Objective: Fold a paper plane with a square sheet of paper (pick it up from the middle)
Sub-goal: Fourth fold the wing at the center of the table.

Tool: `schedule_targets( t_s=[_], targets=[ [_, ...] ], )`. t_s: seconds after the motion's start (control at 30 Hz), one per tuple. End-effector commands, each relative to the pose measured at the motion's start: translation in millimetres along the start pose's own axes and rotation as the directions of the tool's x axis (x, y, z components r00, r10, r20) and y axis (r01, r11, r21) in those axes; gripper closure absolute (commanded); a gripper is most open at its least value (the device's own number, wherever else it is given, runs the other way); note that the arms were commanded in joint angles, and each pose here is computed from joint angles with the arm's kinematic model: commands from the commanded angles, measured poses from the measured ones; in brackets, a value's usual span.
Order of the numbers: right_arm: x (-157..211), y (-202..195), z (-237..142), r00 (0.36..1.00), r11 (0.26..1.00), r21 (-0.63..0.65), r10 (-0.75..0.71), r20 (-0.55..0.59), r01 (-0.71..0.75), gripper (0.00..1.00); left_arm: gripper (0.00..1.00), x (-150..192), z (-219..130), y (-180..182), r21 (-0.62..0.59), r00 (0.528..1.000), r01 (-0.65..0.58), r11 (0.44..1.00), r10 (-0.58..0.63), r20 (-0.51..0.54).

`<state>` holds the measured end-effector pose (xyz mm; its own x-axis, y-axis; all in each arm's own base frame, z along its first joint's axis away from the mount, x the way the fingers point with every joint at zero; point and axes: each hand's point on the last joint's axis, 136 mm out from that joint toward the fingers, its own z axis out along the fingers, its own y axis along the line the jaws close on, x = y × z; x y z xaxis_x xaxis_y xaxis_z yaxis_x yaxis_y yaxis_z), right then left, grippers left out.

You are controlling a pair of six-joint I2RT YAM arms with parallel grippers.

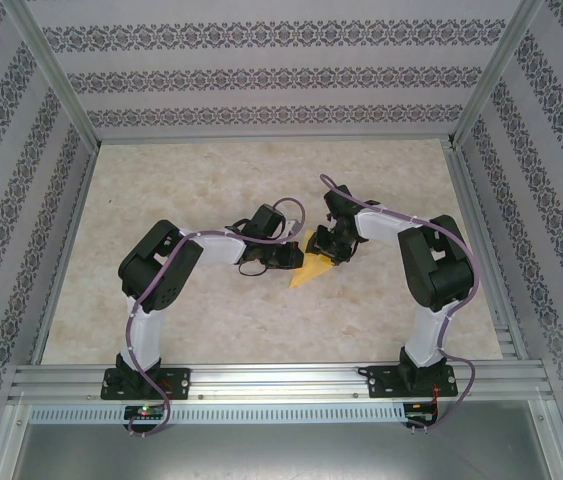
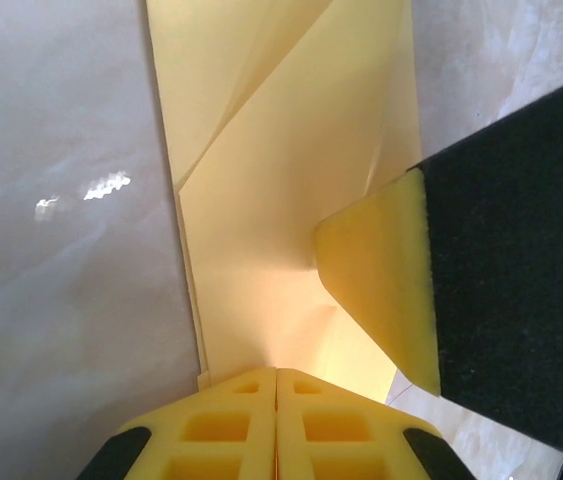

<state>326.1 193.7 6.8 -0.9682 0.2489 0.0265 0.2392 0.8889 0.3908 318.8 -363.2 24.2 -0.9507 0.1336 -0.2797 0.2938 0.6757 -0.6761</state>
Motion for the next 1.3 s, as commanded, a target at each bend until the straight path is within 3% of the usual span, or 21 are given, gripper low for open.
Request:
schedule_targets(
  t_s=[0.0,0.53,0.67,0.93,1.07,1.27],
  targets=[
    [23.7,-70.1,41.7,0.996,0.966,0.255,0.056,-0.063,-0.038,0.57,0.92,-2.3,-9.8,-3.7,-0.025,0.999,-0.034,0.999,0.035,0.019],
    [22.5,-64.4,38.2,0.997,0.970,0.240,0.050,-0.057,-0.035,0.58,0.94,13.1,2.8,16.2,-0.073,0.999,0.008,0.997,-0.011,-0.047],
    [12.9,-44.4,24.3,1.000,0.986,0.164,0.024,-0.020,-0.020,0.58,0.96,22.1,5.6,24.1,-0.097,0.996,0.009,0.995,-0.018,-0.088],
    [-21.1,30.0,-44.9,0.978,0.987,-0.108,-0.095,0.185,0.116,0.59,1.00,41.8,9.4,39.0,-0.141,0.984,0.002,0.990,-0.027,-0.175],
    [-18.6,41.5,-56.2,0.969,0.973,-0.174,-0.113,0.220,0.153,0.67,1.00,41.9,9.1,38.7,-0.139,0.983,-0.008,0.990,-0.018,-0.182],
    [-12.1,44.1,-35.4,0.979,0.962,-0.231,-0.107,0.176,0.146,0.88,1.00,39.1,9.8,34.8,-0.124,0.983,-0.025,0.992,0.002,-0.183]
  ],
)
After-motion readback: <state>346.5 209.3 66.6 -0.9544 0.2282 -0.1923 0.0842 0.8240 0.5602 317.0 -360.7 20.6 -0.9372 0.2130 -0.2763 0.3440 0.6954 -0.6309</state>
